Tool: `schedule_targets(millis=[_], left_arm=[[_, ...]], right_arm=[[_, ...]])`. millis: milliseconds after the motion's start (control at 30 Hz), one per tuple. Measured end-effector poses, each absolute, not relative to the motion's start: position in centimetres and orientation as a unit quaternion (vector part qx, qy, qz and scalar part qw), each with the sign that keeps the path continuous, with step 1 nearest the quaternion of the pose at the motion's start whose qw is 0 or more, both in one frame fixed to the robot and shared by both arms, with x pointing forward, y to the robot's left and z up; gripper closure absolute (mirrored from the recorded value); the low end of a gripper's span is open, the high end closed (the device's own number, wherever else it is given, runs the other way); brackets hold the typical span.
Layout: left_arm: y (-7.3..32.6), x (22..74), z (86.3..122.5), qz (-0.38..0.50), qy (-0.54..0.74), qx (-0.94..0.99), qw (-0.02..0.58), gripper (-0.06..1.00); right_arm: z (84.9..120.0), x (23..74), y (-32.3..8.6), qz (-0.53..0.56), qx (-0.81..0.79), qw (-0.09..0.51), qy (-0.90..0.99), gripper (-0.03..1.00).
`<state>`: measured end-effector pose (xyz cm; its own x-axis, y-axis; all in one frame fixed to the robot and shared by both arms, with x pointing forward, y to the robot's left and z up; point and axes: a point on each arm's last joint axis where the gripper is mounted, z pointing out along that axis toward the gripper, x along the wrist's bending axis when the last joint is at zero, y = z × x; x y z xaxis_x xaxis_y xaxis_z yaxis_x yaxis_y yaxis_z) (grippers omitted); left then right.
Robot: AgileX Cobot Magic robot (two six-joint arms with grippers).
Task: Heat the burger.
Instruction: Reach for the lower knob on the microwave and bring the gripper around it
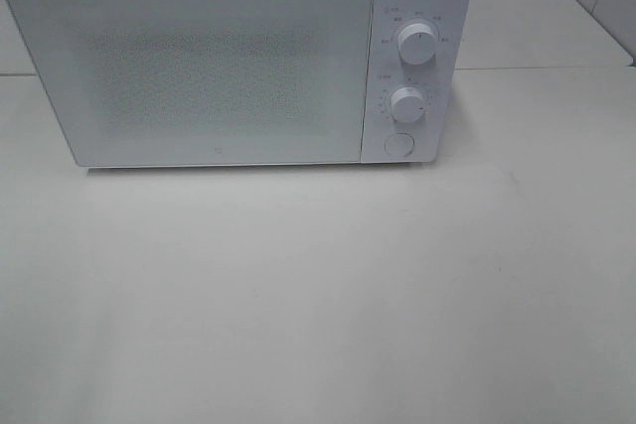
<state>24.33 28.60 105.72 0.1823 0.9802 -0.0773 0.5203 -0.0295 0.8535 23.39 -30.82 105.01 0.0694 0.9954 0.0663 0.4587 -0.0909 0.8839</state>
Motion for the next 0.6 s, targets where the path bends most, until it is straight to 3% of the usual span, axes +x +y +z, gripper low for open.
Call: schedule_targets(millis=[167, 600], left_arm=[[28.7, 22.9, 105.7, 0.317, 0.553, 0.642, 0.426, -0.05], [28.7, 22.9, 105.7, 0.317, 0.553, 0.643, 0.425, -0.05]], right_arm=[[105.0, 23.4, -30.8, 0.374, 0.637, 0.359, 0.571, 0.23], [105.0, 23.4, -30.8, 0.374, 0.637, 0.358, 0.571, 0.23]])
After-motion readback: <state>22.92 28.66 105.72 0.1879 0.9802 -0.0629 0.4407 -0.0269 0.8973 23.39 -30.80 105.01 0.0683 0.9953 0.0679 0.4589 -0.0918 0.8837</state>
